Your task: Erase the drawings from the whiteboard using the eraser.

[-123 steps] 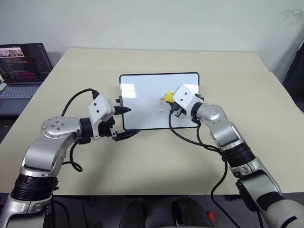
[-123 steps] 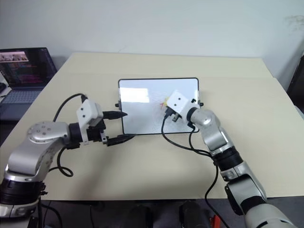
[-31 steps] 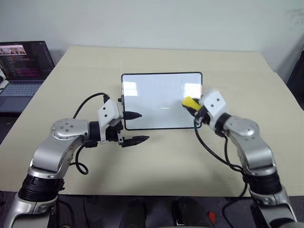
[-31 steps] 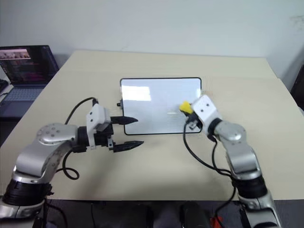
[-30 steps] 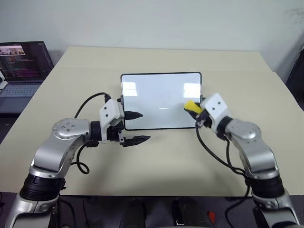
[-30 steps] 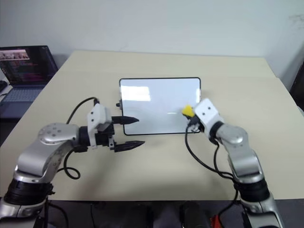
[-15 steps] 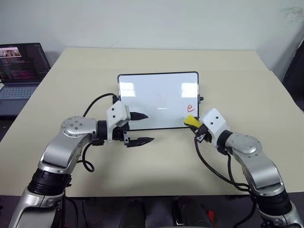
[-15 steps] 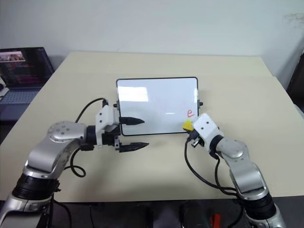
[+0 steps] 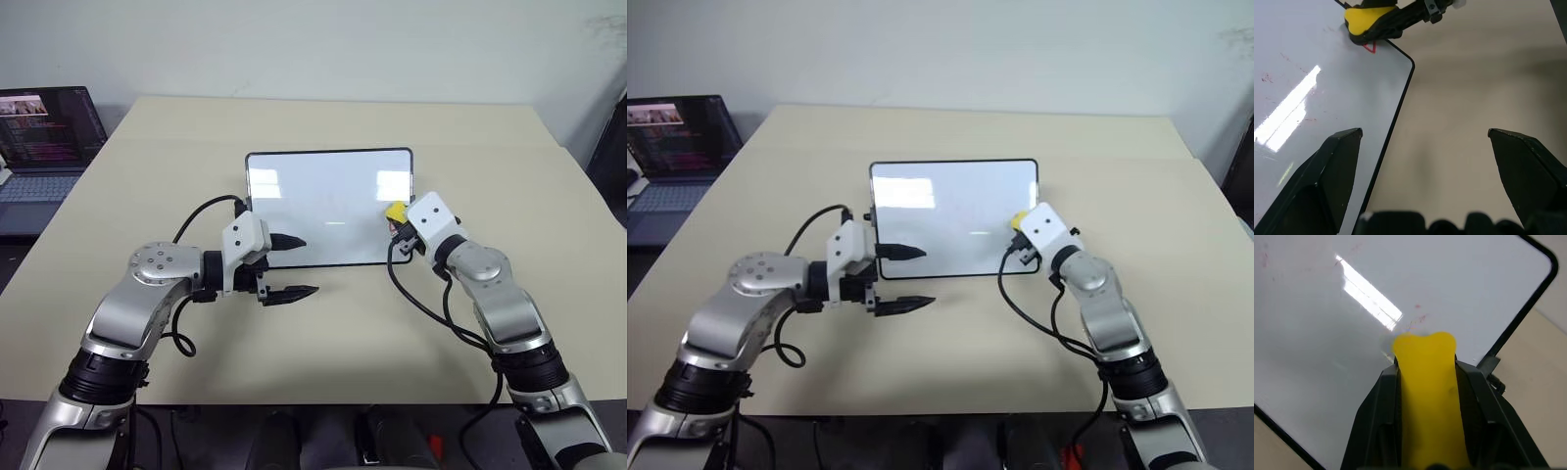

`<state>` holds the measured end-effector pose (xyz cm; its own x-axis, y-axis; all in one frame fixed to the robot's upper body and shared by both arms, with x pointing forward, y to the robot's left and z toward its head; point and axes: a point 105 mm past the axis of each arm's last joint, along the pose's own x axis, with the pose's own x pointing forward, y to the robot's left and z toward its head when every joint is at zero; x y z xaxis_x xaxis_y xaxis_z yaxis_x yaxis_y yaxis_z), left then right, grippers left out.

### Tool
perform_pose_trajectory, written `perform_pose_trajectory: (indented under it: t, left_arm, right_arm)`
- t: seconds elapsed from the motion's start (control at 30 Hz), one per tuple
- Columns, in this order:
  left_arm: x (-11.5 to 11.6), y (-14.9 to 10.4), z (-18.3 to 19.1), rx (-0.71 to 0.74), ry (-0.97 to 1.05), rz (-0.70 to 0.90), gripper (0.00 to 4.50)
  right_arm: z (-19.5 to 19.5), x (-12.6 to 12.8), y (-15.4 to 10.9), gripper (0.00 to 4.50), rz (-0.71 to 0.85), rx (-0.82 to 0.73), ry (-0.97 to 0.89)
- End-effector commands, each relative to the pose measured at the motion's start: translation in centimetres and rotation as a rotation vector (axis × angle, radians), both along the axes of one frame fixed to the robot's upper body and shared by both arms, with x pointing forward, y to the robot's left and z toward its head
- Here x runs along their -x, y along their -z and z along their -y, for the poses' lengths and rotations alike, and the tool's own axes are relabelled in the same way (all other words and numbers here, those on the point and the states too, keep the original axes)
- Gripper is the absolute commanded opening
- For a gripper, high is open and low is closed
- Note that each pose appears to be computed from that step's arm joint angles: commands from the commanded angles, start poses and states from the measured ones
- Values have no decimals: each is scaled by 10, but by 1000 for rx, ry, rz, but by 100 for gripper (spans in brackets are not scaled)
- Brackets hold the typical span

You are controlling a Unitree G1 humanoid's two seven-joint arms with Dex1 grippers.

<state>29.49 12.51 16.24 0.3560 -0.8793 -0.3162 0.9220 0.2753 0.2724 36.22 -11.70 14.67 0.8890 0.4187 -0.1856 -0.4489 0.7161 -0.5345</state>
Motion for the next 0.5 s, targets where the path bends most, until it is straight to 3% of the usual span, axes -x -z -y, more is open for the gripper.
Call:
perform_pose_trajectory:
  t: [0.03, 0.17, 0.37, 0.5]
  left_arm:
    - [2, -11, 2, 14, 12, 48, 450]
    - [2, -10, 1, 12, 12, 43, 450]
    - [2, -8, 4, 22, 17, 32, 450]
    - [4, -7, 5, 27, 18, 27, 450]
  right_arm:
    - [1, 11, 16, 117, -81, 27, -33]
    - [2, 15, 19, 117, -82, 55, -41]
    - [6, -5, -19, 117, 99, 13, 50]
    - [10, -5, -10, 117, 58, 44, 48]
